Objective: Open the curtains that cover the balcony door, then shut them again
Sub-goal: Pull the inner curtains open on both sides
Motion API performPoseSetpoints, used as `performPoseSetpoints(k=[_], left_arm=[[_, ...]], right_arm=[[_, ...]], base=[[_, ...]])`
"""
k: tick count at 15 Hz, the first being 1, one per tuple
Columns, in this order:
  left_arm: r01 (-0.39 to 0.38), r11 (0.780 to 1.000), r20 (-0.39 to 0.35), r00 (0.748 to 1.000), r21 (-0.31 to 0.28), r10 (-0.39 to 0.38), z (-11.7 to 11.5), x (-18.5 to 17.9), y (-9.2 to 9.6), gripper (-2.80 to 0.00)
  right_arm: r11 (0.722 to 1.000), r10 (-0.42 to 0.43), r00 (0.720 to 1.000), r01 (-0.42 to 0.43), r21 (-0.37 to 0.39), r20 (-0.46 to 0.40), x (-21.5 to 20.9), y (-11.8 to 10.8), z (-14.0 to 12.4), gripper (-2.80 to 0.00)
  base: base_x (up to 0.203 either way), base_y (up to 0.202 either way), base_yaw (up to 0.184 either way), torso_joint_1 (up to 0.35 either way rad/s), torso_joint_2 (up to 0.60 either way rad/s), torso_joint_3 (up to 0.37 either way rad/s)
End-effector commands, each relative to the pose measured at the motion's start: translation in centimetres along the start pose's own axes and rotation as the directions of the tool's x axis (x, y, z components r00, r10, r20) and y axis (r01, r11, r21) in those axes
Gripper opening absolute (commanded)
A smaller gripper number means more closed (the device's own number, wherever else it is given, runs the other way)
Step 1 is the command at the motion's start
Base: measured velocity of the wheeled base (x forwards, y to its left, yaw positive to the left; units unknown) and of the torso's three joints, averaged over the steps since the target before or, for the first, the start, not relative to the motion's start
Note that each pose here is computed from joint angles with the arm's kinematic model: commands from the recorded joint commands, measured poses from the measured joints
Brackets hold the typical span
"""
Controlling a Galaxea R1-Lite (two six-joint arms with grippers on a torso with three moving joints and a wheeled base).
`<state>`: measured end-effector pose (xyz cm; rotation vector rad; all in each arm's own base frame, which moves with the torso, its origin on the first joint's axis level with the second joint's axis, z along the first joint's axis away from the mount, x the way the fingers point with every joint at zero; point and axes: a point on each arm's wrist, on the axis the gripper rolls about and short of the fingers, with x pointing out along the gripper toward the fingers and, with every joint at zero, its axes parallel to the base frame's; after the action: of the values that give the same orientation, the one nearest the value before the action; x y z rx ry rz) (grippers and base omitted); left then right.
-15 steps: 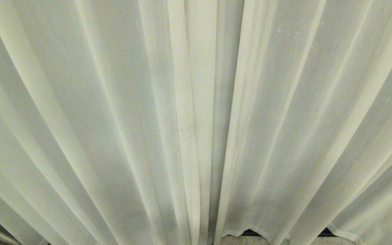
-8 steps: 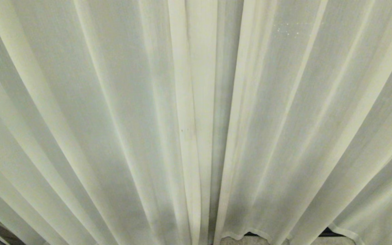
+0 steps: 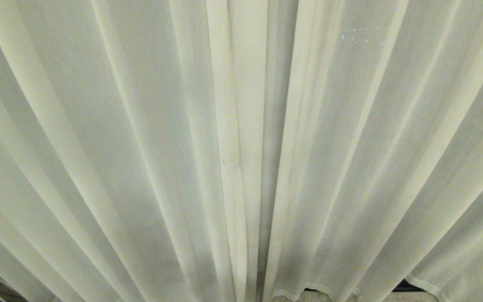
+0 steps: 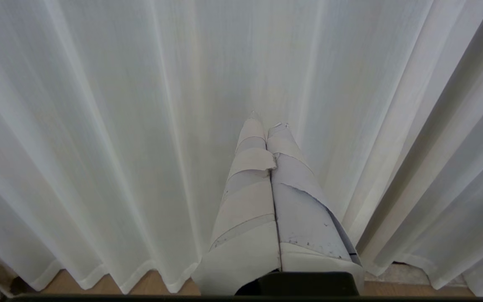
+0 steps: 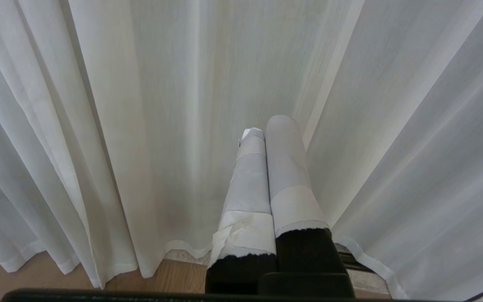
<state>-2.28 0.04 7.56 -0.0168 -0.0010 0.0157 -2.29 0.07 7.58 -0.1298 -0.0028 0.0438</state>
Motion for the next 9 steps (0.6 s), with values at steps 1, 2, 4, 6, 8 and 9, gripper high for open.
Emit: performPoseSetpoints(k=[1, 2, 4, 6, 8, 9], left_arm=[[-0.001, 1.0, 0.001, 1.0, 0.001, 0.001, 0.0, 0.0, 0.0, -2.8], [-0.003, 1.0, 0.001, 1.0, 0.003, 0.003, 0.0, 0.0, 0.0, -2.8], [0.002, 0.999, 0.043, 0.999, 0.044, -0.004, 0.4, 0.0, 0.0, -2.8], [0.059, 0.993, 0.108, 0.992, 0.107, -0.07, 1.1, -0.1, -0.2, -2.8], [0.072, 0.991, 0.125, 0.988, 0.114, -0.086, 1.6, -0.2, -0.2, -2.8], [0.087, 0.99, 0.136, 0.985, 0.114, -0.102, 2.0, -0.4, -0.3, -2.8]], right_arm=[[1.0, 0.001, 1.0, -0.001, -0.001, -0.001, 0.0, 0.0, 0.0, -2.8], [1.0, 0.001, 1.0, -0.001, -0.001, -0.001, 0.0, 0.0, 0.0, -2.8], [1.0, 0.001, 1.0, -0.001, 0.0, -0.003, 0.0, 0.0, 0.0, -2.8], [1.0, 0.001, 1.0, -0.001, -0.001, -0.001, 0.0, 0.0, 0.0, -2.8], [1.0, 0.001, 1.0, -0.001, -0.001, -0.001, 0.0, 0.0, 0.0, -2.8], [1.0, 0.001, 1.0, -0.001, -0.001, -0.001, 0.0, 0.0, 0.0, -2.8]], base=[[0.0, 0.0, 0.0, 0.0, 0.0, 0.0], [0.0, 0.0, 0.0, 0.0, 0.0, 0.0], [0.0, 0.0, 0.0, 0.0, 0.0, 0.0], [0.0, 0.0, 0.0, 0.0, 0.0, 0.0], [0.0, 0.0, 0.0, 0.0, 0.0, 0.0], [0.0, 0.0, 0.0, 0.0, 0.0, 0.0]])
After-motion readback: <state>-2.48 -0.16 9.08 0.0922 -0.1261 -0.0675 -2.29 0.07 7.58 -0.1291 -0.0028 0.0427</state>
